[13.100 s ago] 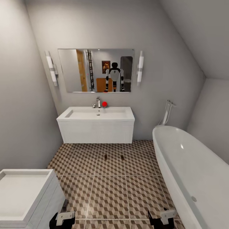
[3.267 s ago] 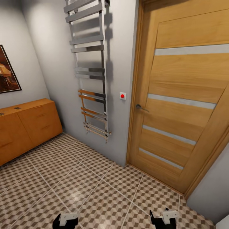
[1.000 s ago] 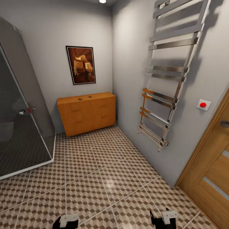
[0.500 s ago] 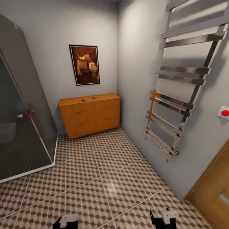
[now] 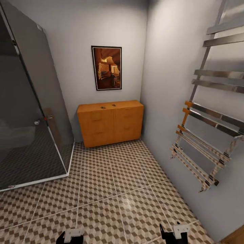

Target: Take the four mousetraps from the cabinet in the bathroom and place them on the bathroom floor. Make sure all four end up on the same floor surface, and ensure that at least two of them are either under or directly next to the same bathroom sink.

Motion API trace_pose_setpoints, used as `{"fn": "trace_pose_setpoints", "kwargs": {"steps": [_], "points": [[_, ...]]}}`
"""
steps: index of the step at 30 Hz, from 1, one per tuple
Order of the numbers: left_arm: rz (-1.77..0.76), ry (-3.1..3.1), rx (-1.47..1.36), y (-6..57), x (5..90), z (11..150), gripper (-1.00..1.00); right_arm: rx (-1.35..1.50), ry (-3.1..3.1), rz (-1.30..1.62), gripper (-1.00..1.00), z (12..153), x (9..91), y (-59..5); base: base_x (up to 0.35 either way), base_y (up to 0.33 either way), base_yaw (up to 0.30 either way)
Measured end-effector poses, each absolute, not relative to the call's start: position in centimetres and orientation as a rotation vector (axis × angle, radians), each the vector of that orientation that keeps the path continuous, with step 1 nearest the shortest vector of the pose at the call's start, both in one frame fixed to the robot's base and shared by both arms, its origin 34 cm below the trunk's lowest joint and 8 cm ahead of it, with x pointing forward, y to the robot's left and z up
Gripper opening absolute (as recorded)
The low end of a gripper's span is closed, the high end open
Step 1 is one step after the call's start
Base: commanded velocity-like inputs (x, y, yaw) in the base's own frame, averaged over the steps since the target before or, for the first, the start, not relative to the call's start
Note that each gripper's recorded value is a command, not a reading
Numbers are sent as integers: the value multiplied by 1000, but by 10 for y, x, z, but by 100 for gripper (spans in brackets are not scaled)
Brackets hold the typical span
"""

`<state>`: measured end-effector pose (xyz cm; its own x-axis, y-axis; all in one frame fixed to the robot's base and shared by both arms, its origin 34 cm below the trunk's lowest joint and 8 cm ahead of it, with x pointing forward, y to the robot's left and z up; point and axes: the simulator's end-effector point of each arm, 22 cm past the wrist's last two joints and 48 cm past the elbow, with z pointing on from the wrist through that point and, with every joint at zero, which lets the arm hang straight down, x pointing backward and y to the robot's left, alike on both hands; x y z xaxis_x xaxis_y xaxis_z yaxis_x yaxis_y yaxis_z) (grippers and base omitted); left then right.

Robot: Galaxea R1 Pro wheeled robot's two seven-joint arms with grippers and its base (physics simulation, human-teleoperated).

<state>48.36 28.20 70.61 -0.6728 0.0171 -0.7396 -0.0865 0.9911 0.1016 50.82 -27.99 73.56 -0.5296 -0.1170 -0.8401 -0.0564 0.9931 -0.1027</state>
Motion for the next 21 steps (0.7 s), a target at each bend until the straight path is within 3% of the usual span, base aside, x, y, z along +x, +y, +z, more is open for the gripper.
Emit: {"fn": "trace_pose_setpoints", "kwargs": {"steps": [9,21], "points": [[158,2309,-47,280,482,704,100,-121,2135,-76,100,734,507,-280,333,0,242],[157,2313,-48,279,481,703,100,-121,2135,-76,100,733,507,-280,333,-31,26]]}}
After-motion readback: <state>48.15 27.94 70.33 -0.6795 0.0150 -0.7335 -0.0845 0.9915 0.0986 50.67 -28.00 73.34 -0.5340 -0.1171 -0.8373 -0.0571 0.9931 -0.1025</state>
